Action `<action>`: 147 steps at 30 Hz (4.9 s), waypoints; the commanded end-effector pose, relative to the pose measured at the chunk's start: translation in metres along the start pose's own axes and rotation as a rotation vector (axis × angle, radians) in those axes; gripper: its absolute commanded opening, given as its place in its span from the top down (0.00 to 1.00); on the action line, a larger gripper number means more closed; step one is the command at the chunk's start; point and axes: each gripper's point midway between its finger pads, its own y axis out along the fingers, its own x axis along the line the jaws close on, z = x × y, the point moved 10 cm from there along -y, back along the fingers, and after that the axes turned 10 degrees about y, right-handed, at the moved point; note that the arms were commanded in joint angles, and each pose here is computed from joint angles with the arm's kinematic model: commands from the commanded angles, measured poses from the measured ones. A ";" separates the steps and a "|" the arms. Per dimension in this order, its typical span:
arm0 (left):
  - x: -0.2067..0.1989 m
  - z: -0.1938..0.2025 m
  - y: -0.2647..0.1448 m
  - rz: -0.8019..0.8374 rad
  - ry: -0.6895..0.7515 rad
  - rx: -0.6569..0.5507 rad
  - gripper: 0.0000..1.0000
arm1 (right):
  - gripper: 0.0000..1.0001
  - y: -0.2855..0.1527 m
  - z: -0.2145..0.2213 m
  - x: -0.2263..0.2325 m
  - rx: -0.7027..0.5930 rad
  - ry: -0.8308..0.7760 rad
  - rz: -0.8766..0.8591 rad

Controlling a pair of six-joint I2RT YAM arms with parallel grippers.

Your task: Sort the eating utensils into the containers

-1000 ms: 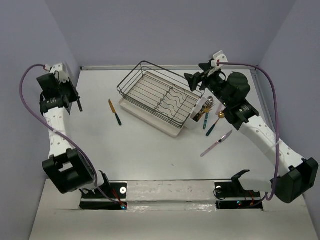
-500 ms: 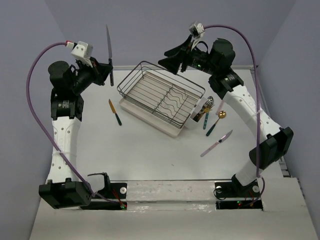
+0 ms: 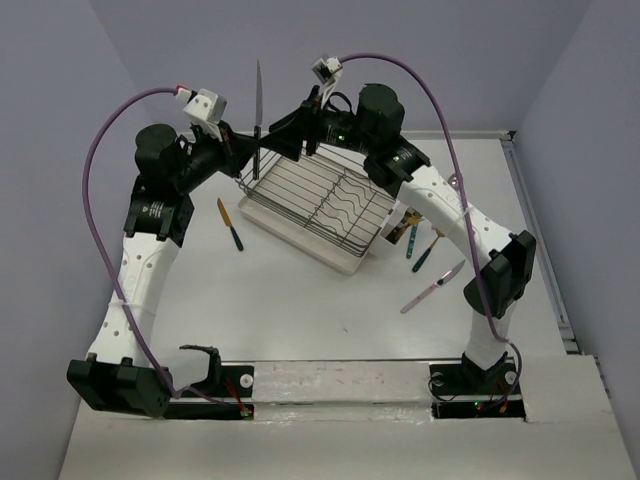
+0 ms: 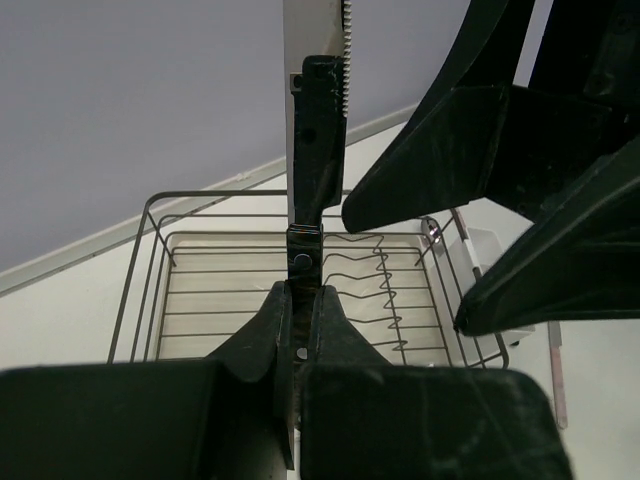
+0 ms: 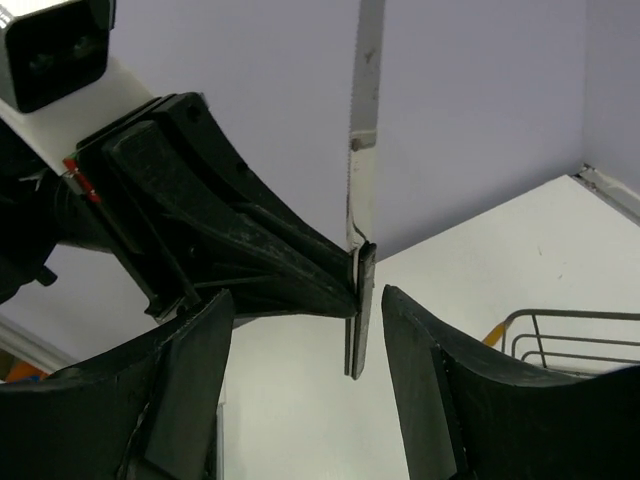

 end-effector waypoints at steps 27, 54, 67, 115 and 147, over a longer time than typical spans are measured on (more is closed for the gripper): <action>-0.004 0.004 0.010 -0.036 0.092 -0.030 1.00 | 0.51 0.033 -0.007 -0.016 -0.066 0.090 -0.012; -0.016 0.020 -0.002 0.031 0.092 -0.023 0.01 | 1.00 -0.059 -0.054 -0.068 -0.171 0.004 0.216; -0.016 0.041 -0.008 -0.012 0.081 0.001 0.01 | 1.00 -0.260 -0.049 -0.094 -0.315 -0.098 0.696; -0.013 0.054 -0.006 -0.030 0.076 0.023 0.01 | 1.00 -0.289 0.057 -0.089 -0.193 0.013 0.582; -0.012 0.061 -0.003 -0.023 0.070 0.033 0.01 | 1.00 -0.255 0.067 -0.068 -0.216 0.130 0.587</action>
